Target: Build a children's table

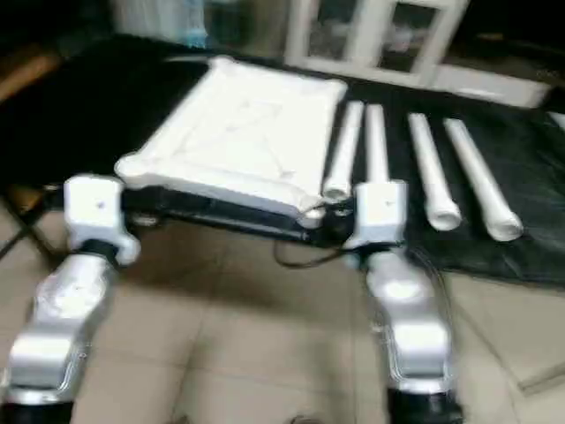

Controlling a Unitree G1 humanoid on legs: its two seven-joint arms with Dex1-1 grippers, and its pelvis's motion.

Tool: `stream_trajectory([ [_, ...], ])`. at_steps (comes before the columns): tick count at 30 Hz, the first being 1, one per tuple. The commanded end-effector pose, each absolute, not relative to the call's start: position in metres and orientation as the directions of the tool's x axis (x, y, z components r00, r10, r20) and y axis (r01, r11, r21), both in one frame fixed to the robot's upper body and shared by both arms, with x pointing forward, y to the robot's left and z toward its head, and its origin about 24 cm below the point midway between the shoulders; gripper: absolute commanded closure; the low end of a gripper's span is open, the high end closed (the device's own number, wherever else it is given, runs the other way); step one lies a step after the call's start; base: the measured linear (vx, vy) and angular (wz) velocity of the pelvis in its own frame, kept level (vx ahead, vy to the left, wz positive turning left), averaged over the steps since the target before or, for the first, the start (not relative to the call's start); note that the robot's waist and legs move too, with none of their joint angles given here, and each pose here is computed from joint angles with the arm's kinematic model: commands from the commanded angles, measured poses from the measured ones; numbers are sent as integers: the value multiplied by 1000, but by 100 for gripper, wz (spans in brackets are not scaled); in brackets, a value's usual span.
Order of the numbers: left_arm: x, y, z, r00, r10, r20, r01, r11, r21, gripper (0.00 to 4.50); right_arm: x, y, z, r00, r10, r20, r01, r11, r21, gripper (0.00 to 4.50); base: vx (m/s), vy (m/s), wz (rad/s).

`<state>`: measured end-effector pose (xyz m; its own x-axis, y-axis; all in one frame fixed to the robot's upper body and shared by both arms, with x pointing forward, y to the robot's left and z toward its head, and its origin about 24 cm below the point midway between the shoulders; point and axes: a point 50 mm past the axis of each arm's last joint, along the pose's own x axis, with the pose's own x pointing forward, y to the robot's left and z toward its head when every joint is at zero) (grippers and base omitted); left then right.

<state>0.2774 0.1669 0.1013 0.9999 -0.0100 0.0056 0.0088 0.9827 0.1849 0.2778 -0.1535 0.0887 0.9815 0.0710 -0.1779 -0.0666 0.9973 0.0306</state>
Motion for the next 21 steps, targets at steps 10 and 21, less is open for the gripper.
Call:
stream_trajectory([
  [10, 271, 160, 95, 1000, -13, -11, 14, 990, 142, 11, 279, -166, 108, 999, -16, -52, 14, 999, -42, 0, -71, 61, 2],
  [21, 269, 167, 90, 1000, 6, -30, 1, 977, 215, 11, 284, -165, 105, 992, 79, -97, -81, 996, -23, 0, -113, -46, -1],
])
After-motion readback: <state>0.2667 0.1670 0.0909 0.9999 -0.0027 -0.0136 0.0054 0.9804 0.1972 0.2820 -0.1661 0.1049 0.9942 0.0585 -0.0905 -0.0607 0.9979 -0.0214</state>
